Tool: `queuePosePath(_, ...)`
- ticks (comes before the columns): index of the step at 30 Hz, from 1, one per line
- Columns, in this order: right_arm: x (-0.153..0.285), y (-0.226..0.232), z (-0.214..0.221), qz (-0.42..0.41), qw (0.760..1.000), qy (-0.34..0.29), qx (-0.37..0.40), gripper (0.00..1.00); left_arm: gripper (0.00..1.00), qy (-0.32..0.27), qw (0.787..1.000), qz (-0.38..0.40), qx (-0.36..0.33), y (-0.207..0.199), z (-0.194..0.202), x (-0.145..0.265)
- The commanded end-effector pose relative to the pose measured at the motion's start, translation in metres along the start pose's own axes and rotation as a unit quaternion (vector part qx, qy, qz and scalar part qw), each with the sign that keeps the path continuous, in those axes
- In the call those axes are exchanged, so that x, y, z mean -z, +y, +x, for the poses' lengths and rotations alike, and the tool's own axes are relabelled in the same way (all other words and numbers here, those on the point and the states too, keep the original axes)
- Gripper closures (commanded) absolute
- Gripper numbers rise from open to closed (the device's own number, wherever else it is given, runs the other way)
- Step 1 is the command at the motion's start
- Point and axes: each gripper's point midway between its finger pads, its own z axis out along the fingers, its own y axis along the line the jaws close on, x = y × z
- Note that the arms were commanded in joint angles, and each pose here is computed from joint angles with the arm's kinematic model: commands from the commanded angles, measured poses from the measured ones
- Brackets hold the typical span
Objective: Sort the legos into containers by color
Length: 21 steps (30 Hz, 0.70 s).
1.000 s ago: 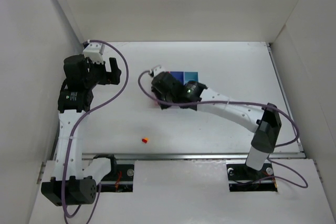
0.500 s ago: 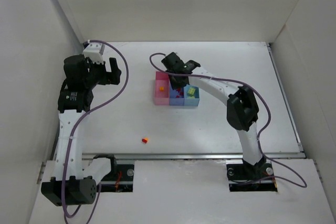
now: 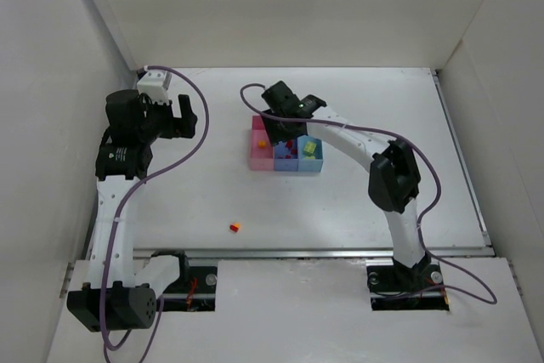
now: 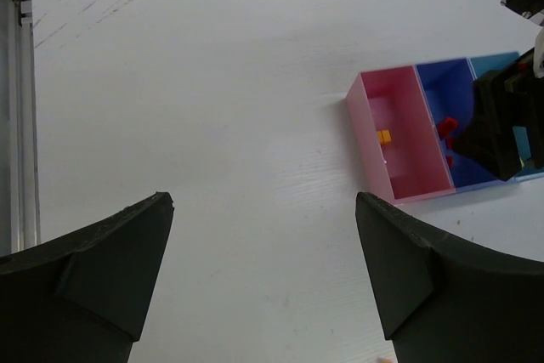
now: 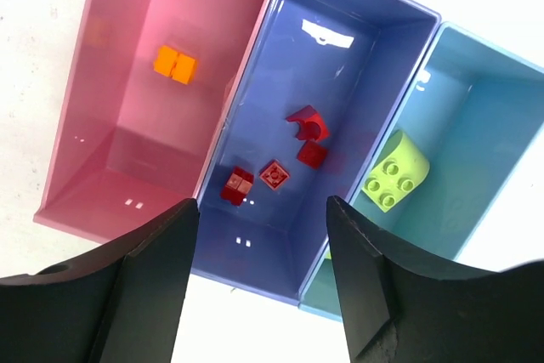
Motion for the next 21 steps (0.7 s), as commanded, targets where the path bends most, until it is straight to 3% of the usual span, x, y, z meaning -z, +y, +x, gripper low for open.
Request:
queuePosePath(1,0.039,-0.004,-0.034,-0.011,0.998,-0.056,-0.01,0.33,0.13,-0.016,1.0,0.002,-0.007,0.0,-0.007,0.0)
queuePosePath(5,0.073,0.006,-0.042,-0.042,0.995,-0.091,0.006,0.35,0.13,-0.015,1.0,-0.004,-0.017,0.003,-0.007,0.0)
queuePosePath(8,0.106,0.041,-0.024,-0.075,0.987,-0.12,0.072,0.35,0.13,-0.01,1.0,-0.021,-0.021,0.01,-0.004,0.001)
queuePosePath(9,0.116,0.072,-0.006,-0.12,0.981,-0.112,0.105,0.33,0.13,-0.01,0.999,-0.028,-0.02,0.012,-0.004,0.001)
queuePosePath(13,0.108,0.128,0.079,-0.203,0.959,-0.045,0.191,0.3,0.13,-0.019,0.996,-0.091,0.003,0.036,-0.008,0.004)
queuePosePath(17,0.101,0.16,0.112,-0.277,0.946,-0.016,0.166,0.28,0.12,-0.032,0.988,-0.149,0.039,0.058,-0.014,0.011)
queuePosePath(21,0.087,0.194,0.124,-0.289,0.941,-0.015,0.176,0.22,0.1,-0.045,0.98,-0.184,0.061,0.074,-0.017,0.019)
